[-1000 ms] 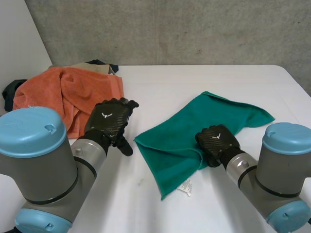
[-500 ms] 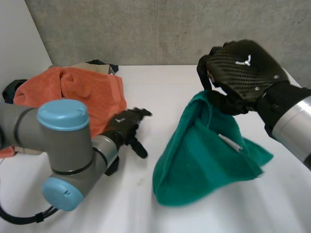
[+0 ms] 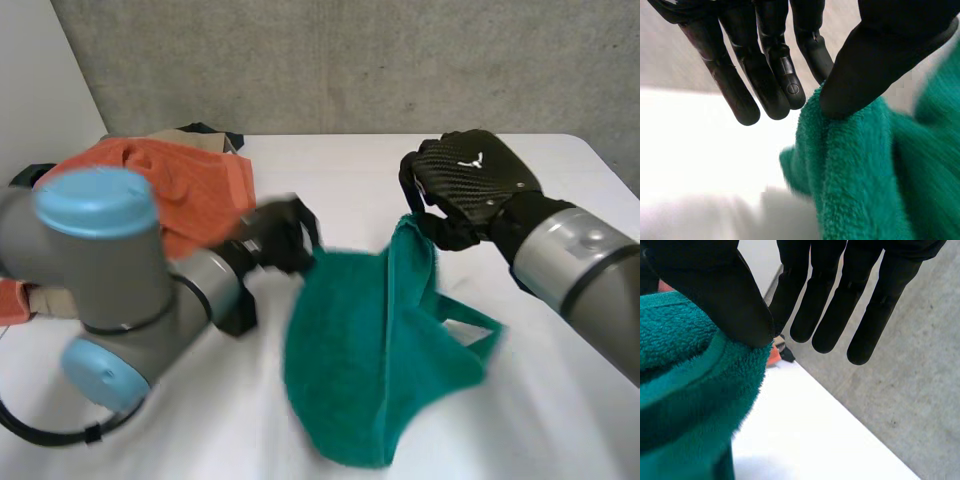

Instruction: Fold the laundry.

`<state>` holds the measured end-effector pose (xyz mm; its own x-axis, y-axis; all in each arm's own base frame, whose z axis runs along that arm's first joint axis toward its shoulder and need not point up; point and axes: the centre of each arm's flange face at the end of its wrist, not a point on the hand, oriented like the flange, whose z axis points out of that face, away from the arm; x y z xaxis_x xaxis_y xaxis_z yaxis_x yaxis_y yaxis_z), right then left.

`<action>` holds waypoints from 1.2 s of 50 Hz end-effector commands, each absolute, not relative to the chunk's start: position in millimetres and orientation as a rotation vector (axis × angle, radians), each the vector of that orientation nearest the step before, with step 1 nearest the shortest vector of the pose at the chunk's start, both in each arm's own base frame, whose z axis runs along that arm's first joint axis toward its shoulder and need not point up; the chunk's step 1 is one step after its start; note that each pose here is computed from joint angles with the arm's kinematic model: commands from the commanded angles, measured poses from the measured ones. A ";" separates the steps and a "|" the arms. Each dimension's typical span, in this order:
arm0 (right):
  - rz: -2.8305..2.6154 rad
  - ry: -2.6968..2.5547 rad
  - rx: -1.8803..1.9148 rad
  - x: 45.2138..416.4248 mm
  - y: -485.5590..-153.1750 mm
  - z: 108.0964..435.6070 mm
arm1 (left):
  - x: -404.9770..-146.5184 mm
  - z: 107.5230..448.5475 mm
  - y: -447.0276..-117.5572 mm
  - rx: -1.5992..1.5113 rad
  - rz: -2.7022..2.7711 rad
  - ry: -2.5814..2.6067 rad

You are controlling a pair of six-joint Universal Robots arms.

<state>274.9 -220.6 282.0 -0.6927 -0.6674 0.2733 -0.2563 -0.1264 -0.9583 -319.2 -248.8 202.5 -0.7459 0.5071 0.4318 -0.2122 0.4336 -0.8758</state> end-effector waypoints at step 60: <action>-1.926 1.711 -1.516 360.7 -361.7 125.2 | -295.7 160.3 -291.7 -0.660 1.793 -2.167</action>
<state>363.4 -362.2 106.6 -0.4584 -0.6906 0.5594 -0.4824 -0.3353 -0.8092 -292.0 -287.0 142.9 -0.8616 0.4982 -0.0966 0.2051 0.1678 -0.9642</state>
